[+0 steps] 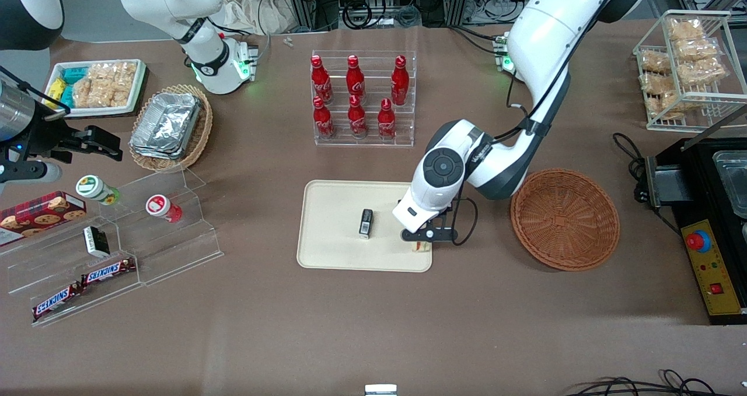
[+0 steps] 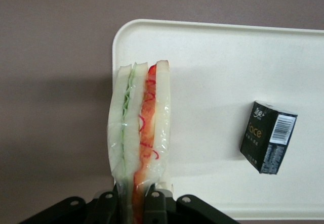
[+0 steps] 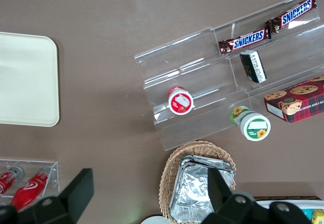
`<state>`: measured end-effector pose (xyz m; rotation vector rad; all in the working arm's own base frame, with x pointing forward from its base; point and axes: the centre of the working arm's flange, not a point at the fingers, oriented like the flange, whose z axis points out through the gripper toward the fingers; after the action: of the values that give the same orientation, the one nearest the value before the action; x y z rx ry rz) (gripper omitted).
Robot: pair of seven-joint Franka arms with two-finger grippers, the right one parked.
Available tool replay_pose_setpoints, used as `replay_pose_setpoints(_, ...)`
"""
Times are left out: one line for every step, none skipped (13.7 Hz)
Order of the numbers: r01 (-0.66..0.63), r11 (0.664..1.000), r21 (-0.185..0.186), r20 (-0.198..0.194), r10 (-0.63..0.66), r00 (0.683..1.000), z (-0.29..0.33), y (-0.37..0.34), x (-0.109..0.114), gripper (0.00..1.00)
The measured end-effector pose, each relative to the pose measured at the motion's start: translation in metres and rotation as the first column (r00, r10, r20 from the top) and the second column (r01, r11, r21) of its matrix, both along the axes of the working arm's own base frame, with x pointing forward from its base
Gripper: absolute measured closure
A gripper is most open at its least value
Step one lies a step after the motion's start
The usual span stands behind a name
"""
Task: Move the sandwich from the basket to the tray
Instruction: 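Lower the sandwich onto the tray beside the black box and release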
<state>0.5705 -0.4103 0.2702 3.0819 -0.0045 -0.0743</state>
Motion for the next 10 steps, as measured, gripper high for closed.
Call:
replay_pose_setpoints(0.001, 1.0, -0.007, -0.002, -0.001, 1.0, -0.011, -0.002, 0.0, 0.83)
replay_pose_setpoints(0.004, 1.0, -0.009, -0.009, -0.004, 1.0, -0.022, -0.005, -0.002, 0.83)
replay_pose_setpoints(0.007, 1.0, -0.007, -0.018, -0.007, 1.0, -0.033, -0.007, -0.004, 0.84)
replay_pose_setpoints(0.008, 1.0, -0.008, -0.022, -0.008, 1.0, -0.038, -0.008, -0.005, 0.85)
replay_pose_setpoints(0.007, 1.0, -0.01, -0.02, -0.008, 1.0, -0.037, -0.009, -0.004, 0.85)
replay_pose_setpoints(0.003, 1.0, -0.012, -0.017, -0.004, 1.0, -0.035, -0.009, -0.003, 0.78)
replay_pose_setpoints(-0.008, 1.0, -0.013, -0.019, 0.008, 1.0, -0.033, -0.009, -0.002, 0.67)
replay_pose_setpoints(-0.026, 1.0, -0.005, -0.03, 0.026, 0.999, -0.031, -0.008, 0.0, 0.56)
replay_pose_setpoints(-0.037, 0.999, 0.013, -0.048, 0.038, 0.998, -0.026, -0.006, 0.001, 0.48)
replay_pose_setpoints(-0.044, 0.998, 0.039, -0.071, 0.047, 0.996, -0.014, -0.002, 0.005, 0.37)
